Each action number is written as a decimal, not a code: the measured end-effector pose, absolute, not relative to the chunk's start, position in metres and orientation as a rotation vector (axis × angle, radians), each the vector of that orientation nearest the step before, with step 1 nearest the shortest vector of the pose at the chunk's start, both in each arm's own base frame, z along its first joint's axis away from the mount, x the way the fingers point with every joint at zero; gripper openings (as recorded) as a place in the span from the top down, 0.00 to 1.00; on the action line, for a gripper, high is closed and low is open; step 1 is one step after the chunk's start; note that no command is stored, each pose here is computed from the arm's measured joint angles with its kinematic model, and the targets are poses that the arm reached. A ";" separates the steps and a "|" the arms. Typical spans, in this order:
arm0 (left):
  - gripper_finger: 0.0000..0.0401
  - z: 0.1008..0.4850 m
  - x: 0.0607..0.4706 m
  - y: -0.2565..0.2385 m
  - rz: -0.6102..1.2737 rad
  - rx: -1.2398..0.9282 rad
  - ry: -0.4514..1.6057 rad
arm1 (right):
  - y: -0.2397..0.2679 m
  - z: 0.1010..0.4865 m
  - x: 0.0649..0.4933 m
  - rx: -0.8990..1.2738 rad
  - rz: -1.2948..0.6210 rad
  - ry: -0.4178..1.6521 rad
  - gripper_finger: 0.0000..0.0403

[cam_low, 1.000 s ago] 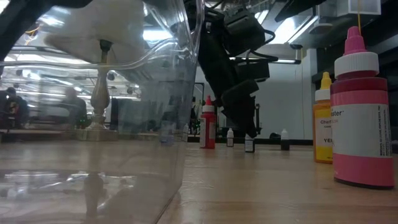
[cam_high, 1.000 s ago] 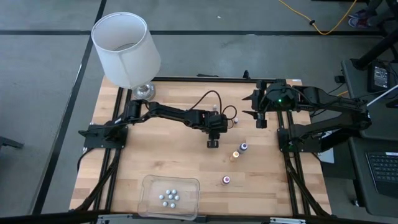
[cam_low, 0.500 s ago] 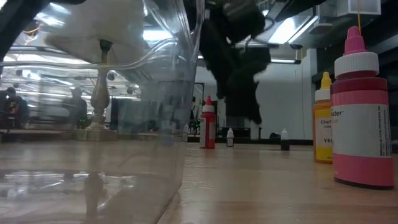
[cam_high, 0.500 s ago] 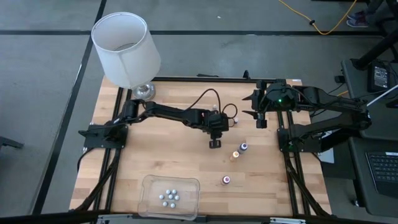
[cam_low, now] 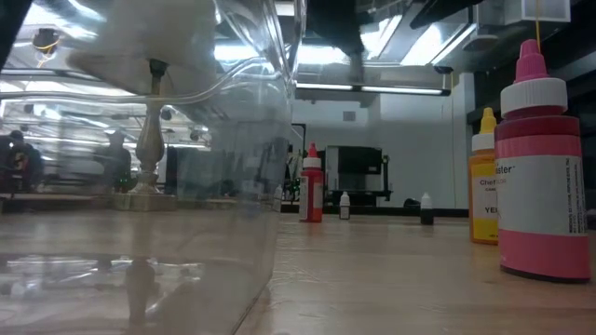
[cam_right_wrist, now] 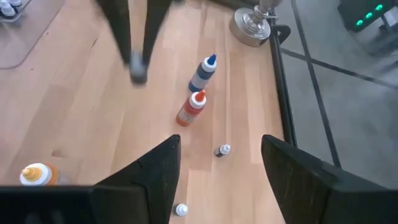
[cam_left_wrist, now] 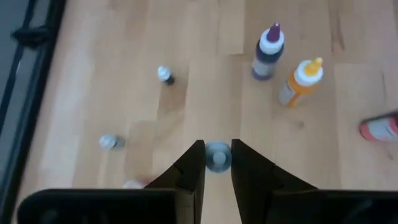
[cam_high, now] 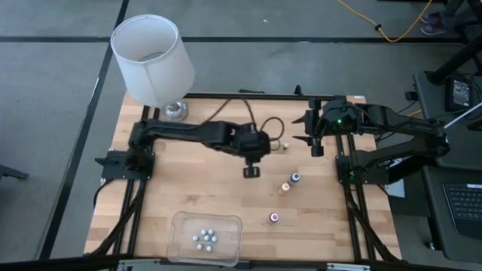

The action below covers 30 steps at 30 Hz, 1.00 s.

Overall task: Pick & Place food coloring
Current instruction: Put the small blue food coloring bottle into the bin

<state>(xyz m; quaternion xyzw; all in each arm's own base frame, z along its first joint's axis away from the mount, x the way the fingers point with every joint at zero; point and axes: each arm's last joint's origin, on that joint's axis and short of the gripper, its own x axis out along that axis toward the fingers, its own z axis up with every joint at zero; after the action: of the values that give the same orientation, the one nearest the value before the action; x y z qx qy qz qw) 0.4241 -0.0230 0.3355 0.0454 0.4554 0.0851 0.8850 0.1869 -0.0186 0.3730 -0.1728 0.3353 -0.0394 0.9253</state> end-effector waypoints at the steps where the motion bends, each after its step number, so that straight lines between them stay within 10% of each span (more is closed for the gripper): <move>1: 0.85 0.342 0.416 -0.027 0.190 0.087 0.957 | -0.019 0.373 0.187 -0.364 -0.075 0.681 0.45; 11: 0.86 0.362 0.353 -0.131 0.209 -0.102 1.045 | -0.016 0.382 0.194 -0.424 0.022 0.553 0.45; 30: 0.86 0.263 0.320 -0.250 0.271 -0.390 0.994 | -0.017 0.369 0.230 -0.404 0.084 0.550 0.45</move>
<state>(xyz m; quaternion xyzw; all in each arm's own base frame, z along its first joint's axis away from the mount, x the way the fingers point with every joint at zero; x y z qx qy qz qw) 0.3202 -0.2501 0.2627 -0.1851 0.4721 0.1287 0.8522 0.2298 -0.0172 0.3687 -0.1982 0.2696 0.0412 0.9415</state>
